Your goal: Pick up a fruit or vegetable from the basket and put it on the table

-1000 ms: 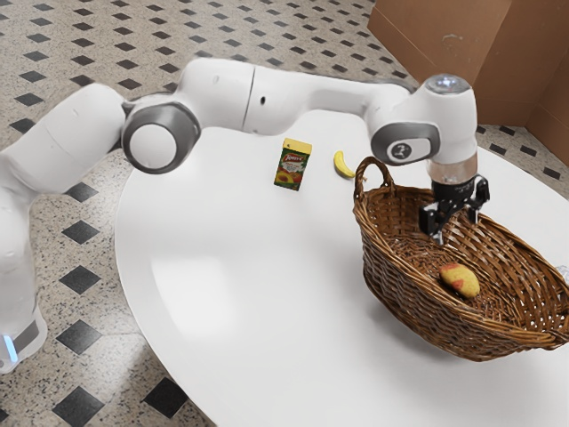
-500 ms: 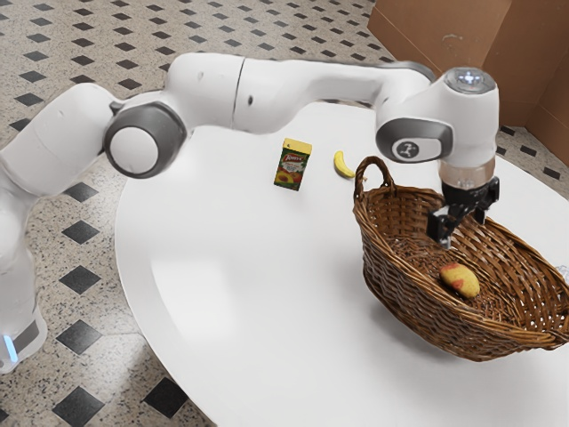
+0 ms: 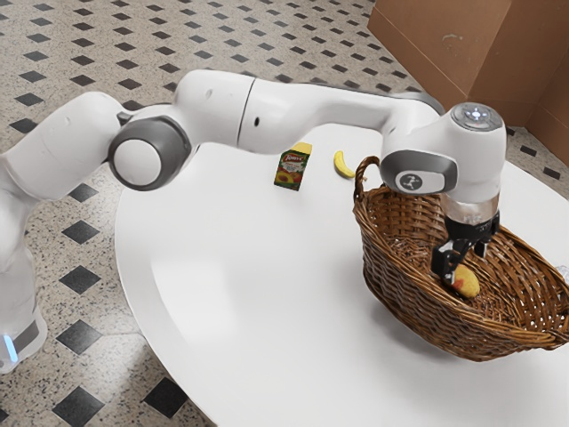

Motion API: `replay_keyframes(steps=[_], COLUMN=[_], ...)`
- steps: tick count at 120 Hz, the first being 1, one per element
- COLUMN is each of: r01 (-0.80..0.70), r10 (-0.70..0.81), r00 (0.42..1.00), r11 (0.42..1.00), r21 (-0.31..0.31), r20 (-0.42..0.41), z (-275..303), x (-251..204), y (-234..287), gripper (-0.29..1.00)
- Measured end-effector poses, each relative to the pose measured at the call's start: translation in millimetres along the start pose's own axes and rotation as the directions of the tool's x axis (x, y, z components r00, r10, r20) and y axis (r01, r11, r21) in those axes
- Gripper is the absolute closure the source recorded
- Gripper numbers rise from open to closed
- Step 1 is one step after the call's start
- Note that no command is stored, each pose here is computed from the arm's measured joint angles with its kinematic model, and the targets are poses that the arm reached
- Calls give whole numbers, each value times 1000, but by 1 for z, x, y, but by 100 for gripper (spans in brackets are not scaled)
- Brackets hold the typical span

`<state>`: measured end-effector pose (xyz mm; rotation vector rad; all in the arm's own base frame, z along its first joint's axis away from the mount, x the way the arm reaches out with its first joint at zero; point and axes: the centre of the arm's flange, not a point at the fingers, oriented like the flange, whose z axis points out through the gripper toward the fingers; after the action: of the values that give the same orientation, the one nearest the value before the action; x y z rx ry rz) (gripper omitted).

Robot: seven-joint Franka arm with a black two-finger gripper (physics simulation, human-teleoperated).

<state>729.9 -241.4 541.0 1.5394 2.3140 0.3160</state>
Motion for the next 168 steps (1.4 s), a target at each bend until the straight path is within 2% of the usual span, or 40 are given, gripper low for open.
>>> replay_keyframes(steps=[35, 101, 168], r01=[72, 161, 167], r10=[-72, -160, -168], r00=[997, 987, 985], r11=[997, 986, 985], r21=[27, 34, 34], r20=[-11, -28, 30], z=[23, 39, 31], x=[6, 29, 15], y=[1, 17, 12], gripper=[7, 15, 17])
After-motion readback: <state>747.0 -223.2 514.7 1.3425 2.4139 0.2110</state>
